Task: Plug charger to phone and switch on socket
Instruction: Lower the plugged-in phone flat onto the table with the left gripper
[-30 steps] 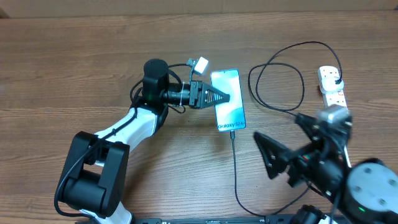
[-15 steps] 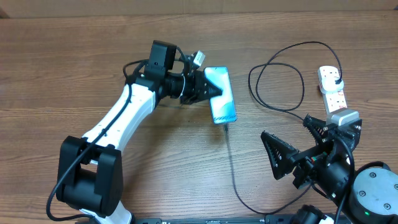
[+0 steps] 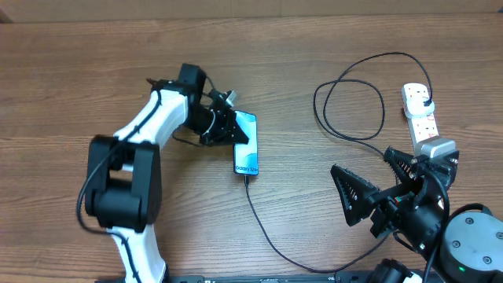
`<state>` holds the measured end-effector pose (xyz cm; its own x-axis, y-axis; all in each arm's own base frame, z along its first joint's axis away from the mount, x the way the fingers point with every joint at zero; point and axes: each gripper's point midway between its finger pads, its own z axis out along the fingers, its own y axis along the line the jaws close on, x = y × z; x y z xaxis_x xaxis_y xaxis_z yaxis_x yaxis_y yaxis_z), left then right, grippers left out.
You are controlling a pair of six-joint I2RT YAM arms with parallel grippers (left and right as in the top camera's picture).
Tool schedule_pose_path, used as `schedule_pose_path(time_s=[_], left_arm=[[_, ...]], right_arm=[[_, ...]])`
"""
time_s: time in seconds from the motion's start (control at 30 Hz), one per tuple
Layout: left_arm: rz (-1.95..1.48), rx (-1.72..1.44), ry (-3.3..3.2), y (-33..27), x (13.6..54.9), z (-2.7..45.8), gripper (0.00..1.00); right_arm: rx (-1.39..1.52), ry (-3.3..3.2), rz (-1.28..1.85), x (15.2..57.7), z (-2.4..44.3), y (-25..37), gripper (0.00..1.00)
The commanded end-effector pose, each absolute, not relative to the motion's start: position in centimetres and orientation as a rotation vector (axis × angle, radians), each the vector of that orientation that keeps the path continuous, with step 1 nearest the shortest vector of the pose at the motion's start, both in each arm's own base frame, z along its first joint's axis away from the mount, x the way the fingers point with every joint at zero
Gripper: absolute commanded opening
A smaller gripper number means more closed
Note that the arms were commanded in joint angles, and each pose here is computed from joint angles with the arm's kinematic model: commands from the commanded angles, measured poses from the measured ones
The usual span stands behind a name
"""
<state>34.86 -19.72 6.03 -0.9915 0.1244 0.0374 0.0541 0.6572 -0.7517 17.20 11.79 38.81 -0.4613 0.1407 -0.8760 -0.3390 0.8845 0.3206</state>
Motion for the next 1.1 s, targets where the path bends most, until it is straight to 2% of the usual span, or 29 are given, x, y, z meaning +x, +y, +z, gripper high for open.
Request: schedule_pose_path(time_s=[0.0,0.2,0.43,0.67,0.9,1.07], left_arm=[[1.530,-0.217,-2.657,-20.2,35.8,6.8,0.04],[1.516,-0.310,-2.652,-18.9,35.3,4.1,0.04],[1.266,-0.292,-2.747,-16.7,35.0,1.6,0.04],[0.961,-0.285,-2.839,-14.0,34.8,-0.8,0.09],[0.816,-0.297,-2.869,-12.6,34.6,-1.7,0.26],[0.701,-0.303,-2.882,-11.4,34.3,-2.3,0.34]], right_arm=[[-0.083,2.007,0.564,17.3,38.3,11.5,1.00],[-0.072,2.037,0.553,17.3,37.6,11.4,1.00],[-0.081,2.062,0.531,17.7,37.1,12.0,1.00],[-0.107,2.117,0.489,18.6,35.8,13.4,1.00],[-0.132,2.176,0.437,19.6,34.3,14.9,1.00],[-0.160,2.223,0.418,20.1,33.1,16.0,1.00]])
